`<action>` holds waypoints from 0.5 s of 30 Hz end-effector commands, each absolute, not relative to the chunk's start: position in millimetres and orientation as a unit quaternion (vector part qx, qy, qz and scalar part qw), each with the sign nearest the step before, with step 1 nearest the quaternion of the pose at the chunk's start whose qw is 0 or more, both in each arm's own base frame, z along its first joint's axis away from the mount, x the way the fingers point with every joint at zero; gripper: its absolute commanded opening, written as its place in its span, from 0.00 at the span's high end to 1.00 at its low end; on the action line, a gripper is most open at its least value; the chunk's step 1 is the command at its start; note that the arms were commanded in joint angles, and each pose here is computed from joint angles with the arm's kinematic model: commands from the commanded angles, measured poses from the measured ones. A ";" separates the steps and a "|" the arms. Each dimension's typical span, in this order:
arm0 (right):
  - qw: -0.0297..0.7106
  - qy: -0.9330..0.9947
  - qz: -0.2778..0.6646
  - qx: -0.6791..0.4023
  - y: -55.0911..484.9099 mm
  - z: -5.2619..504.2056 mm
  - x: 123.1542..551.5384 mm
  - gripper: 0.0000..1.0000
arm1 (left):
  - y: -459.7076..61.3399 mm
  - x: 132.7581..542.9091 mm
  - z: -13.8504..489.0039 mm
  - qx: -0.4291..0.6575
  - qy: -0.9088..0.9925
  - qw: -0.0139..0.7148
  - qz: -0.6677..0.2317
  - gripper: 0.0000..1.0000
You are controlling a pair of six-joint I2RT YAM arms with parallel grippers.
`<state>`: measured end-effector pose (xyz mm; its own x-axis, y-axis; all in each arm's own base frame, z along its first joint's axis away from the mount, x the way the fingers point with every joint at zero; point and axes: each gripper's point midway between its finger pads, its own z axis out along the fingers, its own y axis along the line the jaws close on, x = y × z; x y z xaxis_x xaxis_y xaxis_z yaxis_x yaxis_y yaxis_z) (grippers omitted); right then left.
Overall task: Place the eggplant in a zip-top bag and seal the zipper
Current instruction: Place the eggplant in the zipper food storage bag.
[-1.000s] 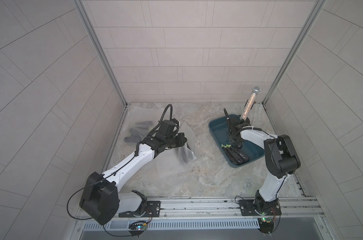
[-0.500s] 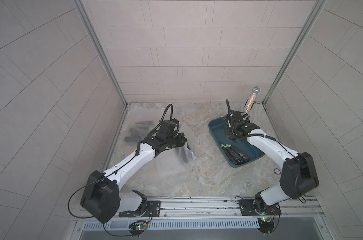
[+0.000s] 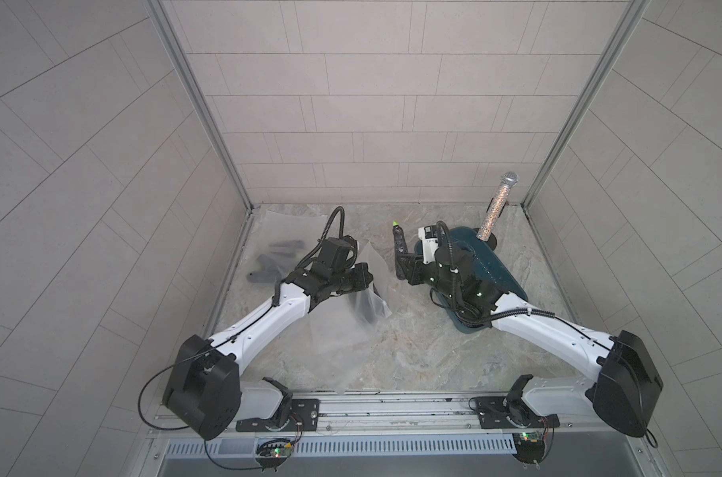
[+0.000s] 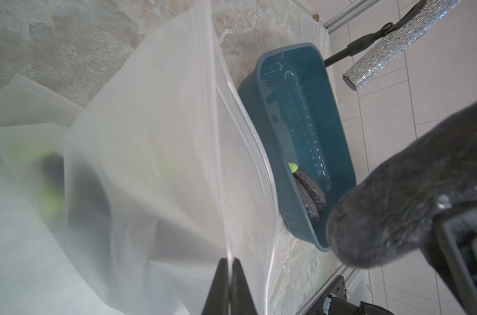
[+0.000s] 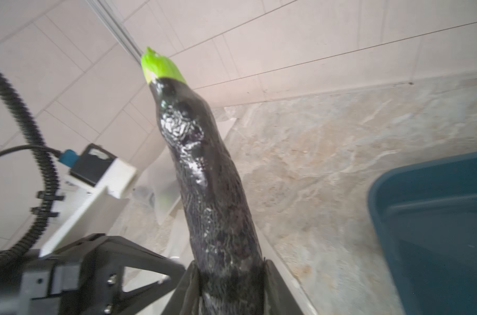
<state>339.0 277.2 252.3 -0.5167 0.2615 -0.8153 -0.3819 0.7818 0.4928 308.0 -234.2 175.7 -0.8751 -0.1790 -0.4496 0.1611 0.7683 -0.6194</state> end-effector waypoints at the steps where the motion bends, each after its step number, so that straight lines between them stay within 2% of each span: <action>1: 0.522 0.746 0.413 -0.013 302.6 286.7 338.9 0.83 | -237.6 318.1 191.9 -0.008 0.897 0.267 -0.353 1.00; 9: 0.510 0.745 0.429 -0.031 334.0 262.5 336.1 0.84 | -239.5 318.2 201.8 -0.017 0.888 0.266 -0.375 1.00; 15: 0.500 0.764 0.407 -0.044 334.6 235.6 332.9 0.83 | -232.0 320.7 212.8 -0.038 0.876 0.273 -0.394 1.00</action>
<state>336.6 331.6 238.8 -0.5011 0.3391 -0.7962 -0.4638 0.6715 0.5779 313.9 -229.8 182.3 -0.8776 -0.2349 -0.4180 0.1188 0.7380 -0.6642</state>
